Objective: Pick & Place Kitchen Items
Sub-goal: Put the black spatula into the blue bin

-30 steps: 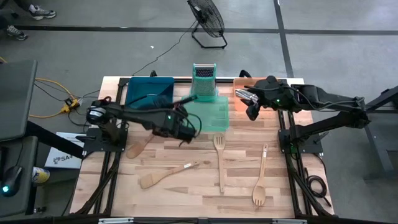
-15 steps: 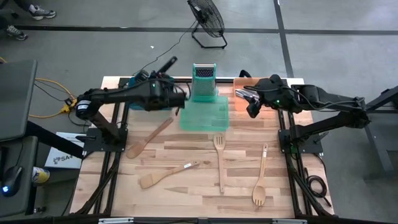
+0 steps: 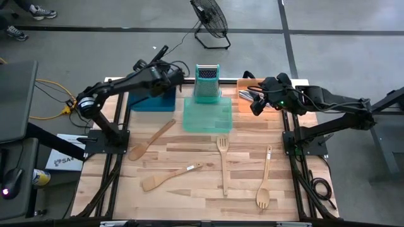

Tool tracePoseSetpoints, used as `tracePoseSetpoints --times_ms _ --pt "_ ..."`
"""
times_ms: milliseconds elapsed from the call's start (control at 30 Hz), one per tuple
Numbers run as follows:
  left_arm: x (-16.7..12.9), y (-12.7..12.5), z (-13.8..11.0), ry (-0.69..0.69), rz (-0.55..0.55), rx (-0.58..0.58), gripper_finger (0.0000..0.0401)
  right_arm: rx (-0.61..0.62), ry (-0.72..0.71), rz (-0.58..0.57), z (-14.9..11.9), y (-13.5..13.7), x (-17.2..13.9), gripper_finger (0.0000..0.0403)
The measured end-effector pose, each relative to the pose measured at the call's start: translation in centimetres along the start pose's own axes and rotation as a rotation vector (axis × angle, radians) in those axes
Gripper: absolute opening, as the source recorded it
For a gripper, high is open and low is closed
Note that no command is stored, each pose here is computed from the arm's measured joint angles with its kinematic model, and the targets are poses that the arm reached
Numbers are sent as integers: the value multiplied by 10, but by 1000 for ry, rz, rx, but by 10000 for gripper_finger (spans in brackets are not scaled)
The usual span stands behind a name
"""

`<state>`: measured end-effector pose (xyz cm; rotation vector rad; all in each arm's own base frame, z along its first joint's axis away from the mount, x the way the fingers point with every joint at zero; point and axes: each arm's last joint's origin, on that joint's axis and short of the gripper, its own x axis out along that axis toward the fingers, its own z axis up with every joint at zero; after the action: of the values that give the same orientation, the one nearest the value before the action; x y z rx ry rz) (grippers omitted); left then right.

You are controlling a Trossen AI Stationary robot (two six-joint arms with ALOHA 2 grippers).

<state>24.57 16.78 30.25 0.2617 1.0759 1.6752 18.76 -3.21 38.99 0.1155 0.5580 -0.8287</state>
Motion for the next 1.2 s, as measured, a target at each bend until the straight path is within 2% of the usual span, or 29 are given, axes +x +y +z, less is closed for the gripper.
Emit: tracePoseSetpoints --times_ms 133,267,433,533,733,833,1200 --pt "18 -14 3 -18 -10 100 66 0 -2 -6 0 0 0 238" --pt "33 -25 6 -47 -71 195 66 -14 -6 -17 0 -1 0 238" --pt "53 -32 -1 -41 -111 306 66 -19 -6 -16 0 -1 0 238" --pt "67 -34 -9 -5 -156 318 66 -19 -6 -16 0 -1 0 238" --pt "89 -33 -23 56 -172 318 66 -20 -17 -46 1 -1 0 238" --pt "92 -34 -24 55 -210 311 66 -22 -20 -56 1 -2 0 238" --pt "99 -48 -45 54 -198 402 66 -22 -20 -57 1 -2 0 238"
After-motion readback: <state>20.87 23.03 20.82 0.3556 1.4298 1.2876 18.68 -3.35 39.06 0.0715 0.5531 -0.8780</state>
